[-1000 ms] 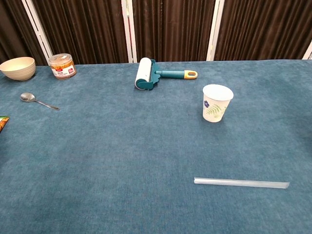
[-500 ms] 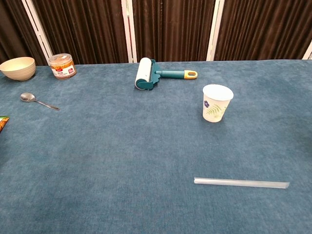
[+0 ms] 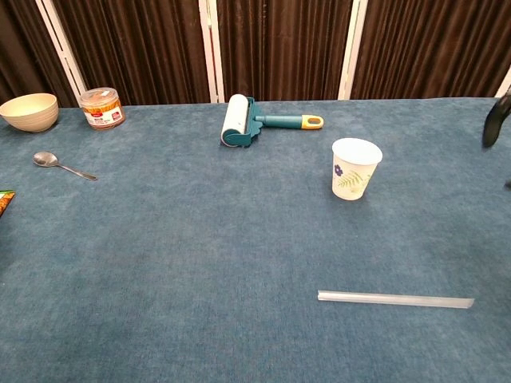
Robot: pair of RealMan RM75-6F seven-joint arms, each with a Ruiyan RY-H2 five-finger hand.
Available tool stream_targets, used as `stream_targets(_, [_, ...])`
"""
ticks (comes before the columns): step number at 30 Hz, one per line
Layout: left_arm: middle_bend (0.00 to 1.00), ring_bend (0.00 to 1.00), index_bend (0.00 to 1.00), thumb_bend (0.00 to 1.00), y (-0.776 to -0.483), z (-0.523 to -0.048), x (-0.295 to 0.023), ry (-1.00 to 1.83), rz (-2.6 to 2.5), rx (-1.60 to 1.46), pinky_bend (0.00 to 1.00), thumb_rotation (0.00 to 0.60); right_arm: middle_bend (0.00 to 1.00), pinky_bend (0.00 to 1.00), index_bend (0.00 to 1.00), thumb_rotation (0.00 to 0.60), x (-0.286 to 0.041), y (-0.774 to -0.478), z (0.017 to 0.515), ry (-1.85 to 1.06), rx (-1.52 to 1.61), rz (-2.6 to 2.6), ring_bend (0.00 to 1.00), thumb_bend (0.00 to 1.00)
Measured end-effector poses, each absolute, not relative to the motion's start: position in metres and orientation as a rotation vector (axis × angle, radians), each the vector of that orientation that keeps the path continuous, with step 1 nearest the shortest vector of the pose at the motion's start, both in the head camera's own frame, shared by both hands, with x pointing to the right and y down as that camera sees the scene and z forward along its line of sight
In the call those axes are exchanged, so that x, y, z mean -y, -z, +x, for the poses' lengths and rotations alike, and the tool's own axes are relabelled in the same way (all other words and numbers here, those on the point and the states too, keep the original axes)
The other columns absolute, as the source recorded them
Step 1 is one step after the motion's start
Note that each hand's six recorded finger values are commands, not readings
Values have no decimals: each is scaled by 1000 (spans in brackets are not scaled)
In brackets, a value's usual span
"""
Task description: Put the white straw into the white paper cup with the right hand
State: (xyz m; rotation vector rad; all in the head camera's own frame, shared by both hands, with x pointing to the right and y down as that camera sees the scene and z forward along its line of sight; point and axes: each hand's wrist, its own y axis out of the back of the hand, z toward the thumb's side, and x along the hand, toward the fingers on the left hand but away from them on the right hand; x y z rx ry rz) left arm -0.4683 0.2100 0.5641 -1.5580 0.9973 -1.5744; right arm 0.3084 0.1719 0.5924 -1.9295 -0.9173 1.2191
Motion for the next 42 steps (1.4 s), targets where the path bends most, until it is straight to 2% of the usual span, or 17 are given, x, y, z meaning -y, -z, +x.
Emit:
stream_targets(8, [0,0,0,168,-564,-468,-210,1574,-1558,-996,0,600,1000,851,514,600,-197,-619,282,-1246,808,-2016,926,220])
stream_targets(20, [0,0,0,167,-564,-468,-210,1573,-1560,-997,0,600,1000,852,517,600,-221,-658,254,-1284,697,-2016,927,220])
stream_targets(42, [0,0,0,166,-564,-468,-209,1573,-1559,-997,0,600,1000,852,538,600,-243,-693,229,-1332,609,-2039,927,239])
